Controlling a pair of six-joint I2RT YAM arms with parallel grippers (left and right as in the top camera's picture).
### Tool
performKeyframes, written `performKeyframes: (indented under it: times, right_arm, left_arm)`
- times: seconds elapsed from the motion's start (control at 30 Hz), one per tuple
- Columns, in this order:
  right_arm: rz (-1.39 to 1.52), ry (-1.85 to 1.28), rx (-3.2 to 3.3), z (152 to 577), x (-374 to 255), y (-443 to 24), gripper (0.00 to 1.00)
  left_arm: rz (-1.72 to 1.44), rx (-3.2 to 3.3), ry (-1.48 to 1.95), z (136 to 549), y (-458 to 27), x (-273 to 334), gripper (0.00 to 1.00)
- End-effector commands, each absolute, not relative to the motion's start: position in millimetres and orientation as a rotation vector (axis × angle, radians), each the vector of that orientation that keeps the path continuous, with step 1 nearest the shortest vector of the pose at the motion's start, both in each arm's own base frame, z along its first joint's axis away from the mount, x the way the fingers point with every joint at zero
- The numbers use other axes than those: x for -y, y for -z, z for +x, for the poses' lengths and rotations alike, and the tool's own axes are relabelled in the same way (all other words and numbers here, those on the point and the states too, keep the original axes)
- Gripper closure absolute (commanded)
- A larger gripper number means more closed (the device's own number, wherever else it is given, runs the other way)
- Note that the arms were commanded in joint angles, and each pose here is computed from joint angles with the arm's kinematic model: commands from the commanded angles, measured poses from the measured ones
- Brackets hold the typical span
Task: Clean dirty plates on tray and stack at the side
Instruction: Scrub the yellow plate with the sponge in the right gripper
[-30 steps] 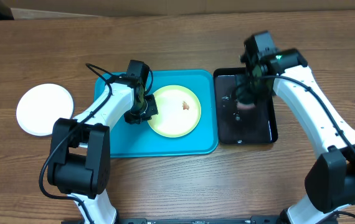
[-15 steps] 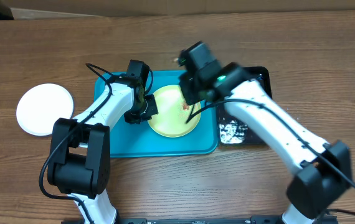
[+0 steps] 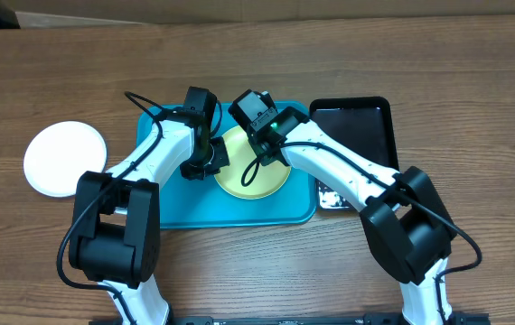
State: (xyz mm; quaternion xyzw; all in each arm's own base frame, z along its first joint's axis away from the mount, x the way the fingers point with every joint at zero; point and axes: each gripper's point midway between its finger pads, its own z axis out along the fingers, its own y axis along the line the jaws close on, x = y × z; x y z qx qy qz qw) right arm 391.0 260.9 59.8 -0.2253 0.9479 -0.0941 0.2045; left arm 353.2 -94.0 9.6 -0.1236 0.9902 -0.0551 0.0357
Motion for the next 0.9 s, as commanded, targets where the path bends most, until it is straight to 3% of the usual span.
performKeyframes:
  times: [0.0,0.4,0.6,0.87]
  right_arm:
    - [-0.622,0.298,-2.633,395.5,-259.9,-53.6,0.96]
    - [-0.646,0.337,-2.7,392.8,-260.2,-2.2,0.96]
    - [-0.736,-0.082,-2.883,352.3,-301.3,17.5,0.96]
    - [-0.735,-0.316,-2.957,331.3,-322.3,16.0,0.96]
  left_arm:
    - [-0.372,-3.078,0.14,343.1,2.4,95.0,0.96]
    - [-0.371,-3.079,0.139,342.8,2.4,95.0,0.96]
    - [-0.371,-3.08,0.134,342.4,2.5,94.5,0.96]
    - [-0.372,-3.081,0.134,342.3,2.5,94.5,0.96]
